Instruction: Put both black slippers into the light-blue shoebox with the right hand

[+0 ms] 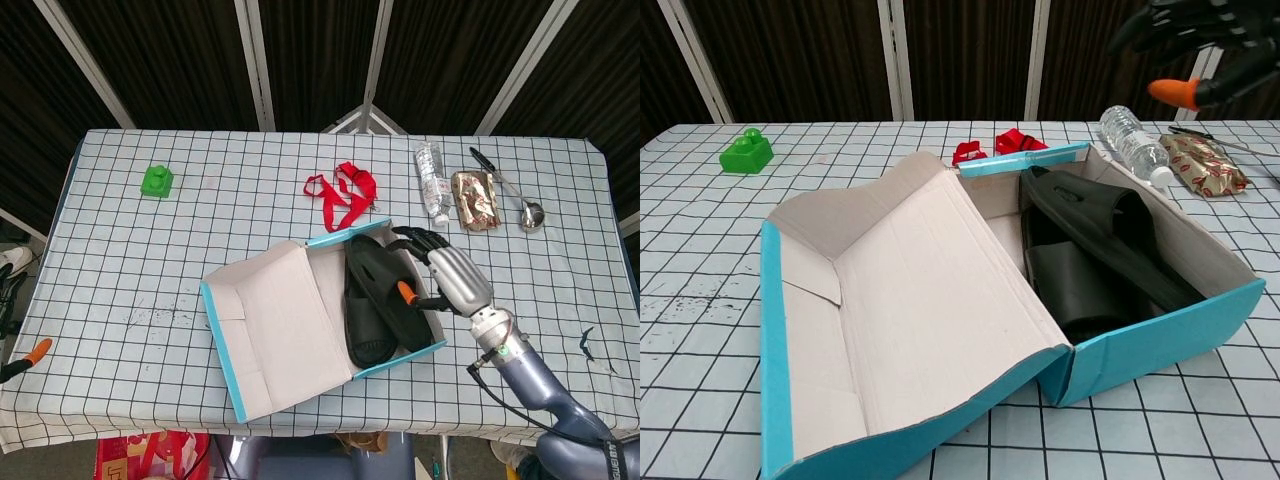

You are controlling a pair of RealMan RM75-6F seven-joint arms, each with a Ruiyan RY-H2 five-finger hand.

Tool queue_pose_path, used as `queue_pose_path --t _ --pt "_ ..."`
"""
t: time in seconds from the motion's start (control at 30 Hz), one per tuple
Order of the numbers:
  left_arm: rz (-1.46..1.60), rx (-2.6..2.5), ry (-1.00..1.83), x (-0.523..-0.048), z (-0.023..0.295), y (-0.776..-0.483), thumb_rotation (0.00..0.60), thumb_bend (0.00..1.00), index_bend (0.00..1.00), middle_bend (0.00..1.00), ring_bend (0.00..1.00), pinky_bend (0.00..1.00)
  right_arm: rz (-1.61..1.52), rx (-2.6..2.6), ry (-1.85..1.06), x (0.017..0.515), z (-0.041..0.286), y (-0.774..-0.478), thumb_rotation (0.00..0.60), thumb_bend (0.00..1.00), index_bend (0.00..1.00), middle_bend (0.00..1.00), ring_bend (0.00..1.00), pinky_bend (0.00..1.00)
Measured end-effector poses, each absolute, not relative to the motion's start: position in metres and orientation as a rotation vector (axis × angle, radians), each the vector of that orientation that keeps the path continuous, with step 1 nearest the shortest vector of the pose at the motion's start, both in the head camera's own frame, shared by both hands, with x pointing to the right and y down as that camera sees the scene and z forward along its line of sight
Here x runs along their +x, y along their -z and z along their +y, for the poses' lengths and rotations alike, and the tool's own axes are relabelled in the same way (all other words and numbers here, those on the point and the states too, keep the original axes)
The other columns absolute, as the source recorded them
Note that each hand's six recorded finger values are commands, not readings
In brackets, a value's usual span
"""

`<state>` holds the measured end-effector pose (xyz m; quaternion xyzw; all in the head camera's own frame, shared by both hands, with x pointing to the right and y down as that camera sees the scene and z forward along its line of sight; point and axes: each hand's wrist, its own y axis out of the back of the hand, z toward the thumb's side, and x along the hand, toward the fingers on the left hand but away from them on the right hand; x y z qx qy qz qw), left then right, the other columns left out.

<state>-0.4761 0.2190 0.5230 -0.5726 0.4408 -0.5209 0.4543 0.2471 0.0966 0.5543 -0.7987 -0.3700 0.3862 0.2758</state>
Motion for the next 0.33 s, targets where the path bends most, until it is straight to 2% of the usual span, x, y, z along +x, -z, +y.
queue_pose_path --t 0.13,0.17,0.33 --pt "1.051 -1.421 1.312 -0.473 0.221 -0.526 0.600 0.12 0.01 0.00 0.00 0.02 -0.880 -1.791 -1.143 0.285 0.122 -0.545 0.600 0.46 0.26 0.14 0.11 0.12" --pt "1.044 -1.421 1.317 -0.472 0.222 -0.527 0.600 0.12 0.01 0.00 0.00 0.02 -0.851 -1.673 -1.192 0.303 0.137 -0.541 0.600 0.46 0.26 0.14 0.11 0.12" --pt "1.017 -1.417 1.351 -0.473 0.220 -0.533 0.600 0.13 0.01 0.00 0.00 0.02 -0.796 -1.466 -1.330 0.348 0.181 -0.536 0.600 0.46 0.23 0.12 0.11 0.12"
